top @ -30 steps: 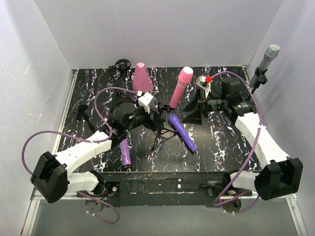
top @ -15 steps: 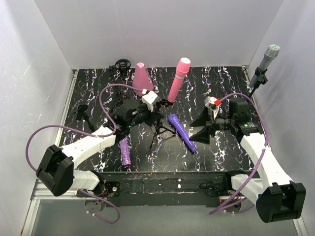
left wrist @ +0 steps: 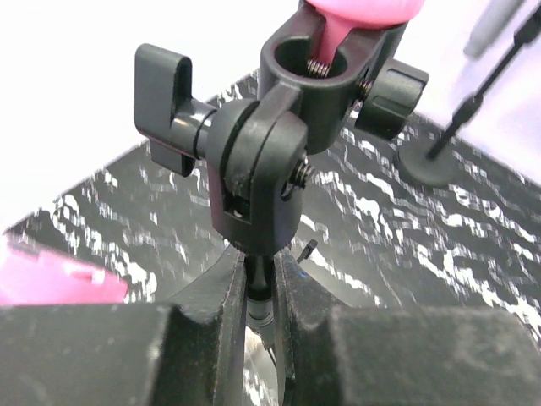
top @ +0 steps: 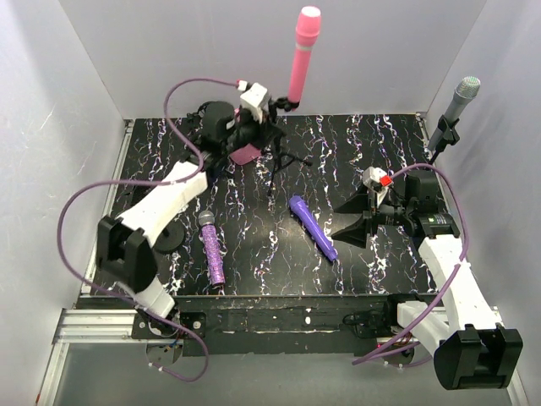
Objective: Attach the microphones to the stand
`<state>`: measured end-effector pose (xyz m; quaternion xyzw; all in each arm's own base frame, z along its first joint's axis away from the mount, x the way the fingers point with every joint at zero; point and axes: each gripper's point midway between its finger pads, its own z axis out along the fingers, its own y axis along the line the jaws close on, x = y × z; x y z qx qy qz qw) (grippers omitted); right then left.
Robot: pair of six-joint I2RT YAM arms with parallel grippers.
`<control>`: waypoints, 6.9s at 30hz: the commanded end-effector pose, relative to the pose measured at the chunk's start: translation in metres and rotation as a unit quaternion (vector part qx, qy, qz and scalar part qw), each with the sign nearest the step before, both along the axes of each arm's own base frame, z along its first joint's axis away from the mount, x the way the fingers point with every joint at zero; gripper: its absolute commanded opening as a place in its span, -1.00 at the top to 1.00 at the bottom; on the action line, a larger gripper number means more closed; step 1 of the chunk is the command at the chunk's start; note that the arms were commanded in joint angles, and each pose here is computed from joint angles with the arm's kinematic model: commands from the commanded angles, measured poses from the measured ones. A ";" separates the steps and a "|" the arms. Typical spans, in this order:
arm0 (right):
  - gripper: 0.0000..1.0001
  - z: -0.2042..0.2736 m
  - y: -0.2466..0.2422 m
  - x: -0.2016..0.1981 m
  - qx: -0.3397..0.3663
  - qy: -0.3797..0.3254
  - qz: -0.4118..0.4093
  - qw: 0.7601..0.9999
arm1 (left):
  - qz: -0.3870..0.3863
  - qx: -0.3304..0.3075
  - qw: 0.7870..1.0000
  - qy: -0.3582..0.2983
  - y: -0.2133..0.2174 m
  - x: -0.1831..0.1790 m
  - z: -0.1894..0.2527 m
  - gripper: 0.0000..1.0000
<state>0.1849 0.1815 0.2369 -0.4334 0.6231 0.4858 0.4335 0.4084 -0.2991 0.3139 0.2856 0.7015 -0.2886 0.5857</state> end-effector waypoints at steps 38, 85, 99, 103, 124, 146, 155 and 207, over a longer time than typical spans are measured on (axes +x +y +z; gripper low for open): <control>-0.85 0.003 -0.014 0.005 -0.008 -0.031 -0.027 0.999 | -0.011 -0.024 1.000 -0.012 -0.090 0.130 -0.062 -0.42; -0.96 -0.001 -0.031 0.017 0.002 -0.029 -0.064 0.998 | 0.534 0.084 0.806 0.239 0.210 0.143 -0.129 -0.49; -0.95 -0.001 -0.031 0.017 0.005 -0.024 -0.062 0.998 | 0.594 0.126 0.752 0.255 0.253 0.181 -0.216 -0.21; -0.95 -0.002 -0.030 0.016 0.005 -0.023 -0.060 0.998 | 0.596 0.135 0.746 0.264 0.260 0.184 -0.236 -0.18; -0.95 -0.002 -0.030 0.015 0.006 -0.022 -0.058 0.998 | 0.565 0.062 0.796 0.211 0.269 0.173 -0.154 1.00; -0.96 0.017 -0.026 0.006 0.018 -0.039 -0.029 0.999 | 0.194 -0.171 0.966 0.008 0.153 0.031 0.046 1.00; -0.95 0.116 -0.024 0.016 0.018 -0.024 -0.036 0.999 | 0.017 -0.183 0.982 -0.048 0.040 -0.088 0.042 1.00; 0.05 0.124 0.058 0.091 0.188 0.131 -0.079 0.970 | -0.115 -0.310 0.941 0.068 -0.099 -0.174 0.030 1.00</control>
